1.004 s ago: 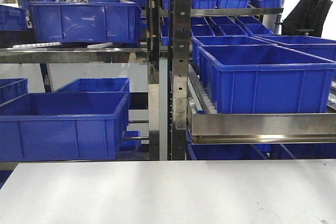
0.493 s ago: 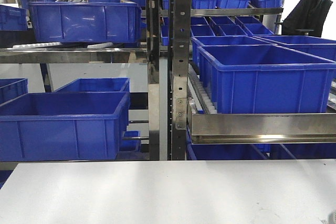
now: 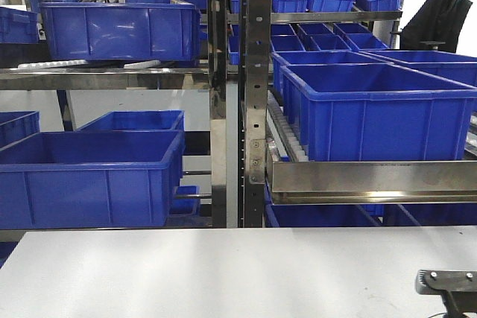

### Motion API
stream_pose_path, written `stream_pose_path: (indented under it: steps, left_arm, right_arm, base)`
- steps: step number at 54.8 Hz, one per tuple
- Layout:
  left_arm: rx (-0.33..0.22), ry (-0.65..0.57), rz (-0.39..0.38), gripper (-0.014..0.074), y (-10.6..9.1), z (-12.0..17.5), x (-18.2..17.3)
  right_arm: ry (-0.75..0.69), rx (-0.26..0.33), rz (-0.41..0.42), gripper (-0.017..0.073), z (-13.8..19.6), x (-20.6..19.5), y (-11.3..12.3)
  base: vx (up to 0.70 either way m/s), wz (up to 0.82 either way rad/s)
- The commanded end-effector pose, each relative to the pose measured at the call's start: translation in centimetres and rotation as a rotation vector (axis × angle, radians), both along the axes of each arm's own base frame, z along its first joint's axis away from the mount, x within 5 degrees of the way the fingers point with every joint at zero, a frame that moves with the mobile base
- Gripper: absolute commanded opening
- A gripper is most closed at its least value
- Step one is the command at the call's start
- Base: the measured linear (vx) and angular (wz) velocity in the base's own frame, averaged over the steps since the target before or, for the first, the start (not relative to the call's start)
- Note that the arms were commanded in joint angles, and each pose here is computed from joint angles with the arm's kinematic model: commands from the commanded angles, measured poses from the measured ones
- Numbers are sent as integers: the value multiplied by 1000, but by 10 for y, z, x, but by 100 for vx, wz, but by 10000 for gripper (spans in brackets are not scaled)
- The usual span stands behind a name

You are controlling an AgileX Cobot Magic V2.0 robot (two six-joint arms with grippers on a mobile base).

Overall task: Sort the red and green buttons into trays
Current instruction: 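Lift both held buttons off the white table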

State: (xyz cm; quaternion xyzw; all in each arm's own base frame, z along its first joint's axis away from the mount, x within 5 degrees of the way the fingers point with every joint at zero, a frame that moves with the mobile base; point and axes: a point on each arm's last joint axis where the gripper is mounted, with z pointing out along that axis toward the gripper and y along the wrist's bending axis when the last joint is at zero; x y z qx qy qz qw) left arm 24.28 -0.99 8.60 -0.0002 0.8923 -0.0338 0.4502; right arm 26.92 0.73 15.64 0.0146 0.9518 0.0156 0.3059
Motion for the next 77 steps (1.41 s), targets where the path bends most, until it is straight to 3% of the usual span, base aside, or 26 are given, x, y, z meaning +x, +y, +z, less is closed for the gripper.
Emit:
stream_pose_path:
  steps: [1, 7, 26, 45, 60, 70, 77]
  left_arm:
    - [-8, -111, 1, -4, -2, 15, 9]
    - [-9, -117, 1, 0, -2, 15, 9]
    - [-11, -148, 1, 0, -2, 18, 11]
    - [-14, -183, -3, 0, -3, 21, 12]
    - [-20, -217, -121, 0, -12, 30, 11]
    - [-104, -321, -93, 0, -13, 61, 10]
    - [-98, -387, -101, 0, -13, 84, 5]
  right_arm:
    - [-87, -21, 15, 589, 7, 17, -2]
    - [-65, -33, 26, 589, -11, 29, -2]
    - [-9, -28, 22, 536, -22, 28, -2]
    - [-18, -28, 22, 251, -22, 29, -2]
    - [-45, -28, 22, -13, -15, 29, -2]
    - [-104, -26, 22, -15, 10, 24, -1]
    - [-179, -24, 23, -13, 36, 17, -1]
  base:
    - [0, 0]
    - [0, 0]
    - [0, 0]
    - [0, 0]
    - [0, 0]
    - [0, 0]
    - [0, 0]
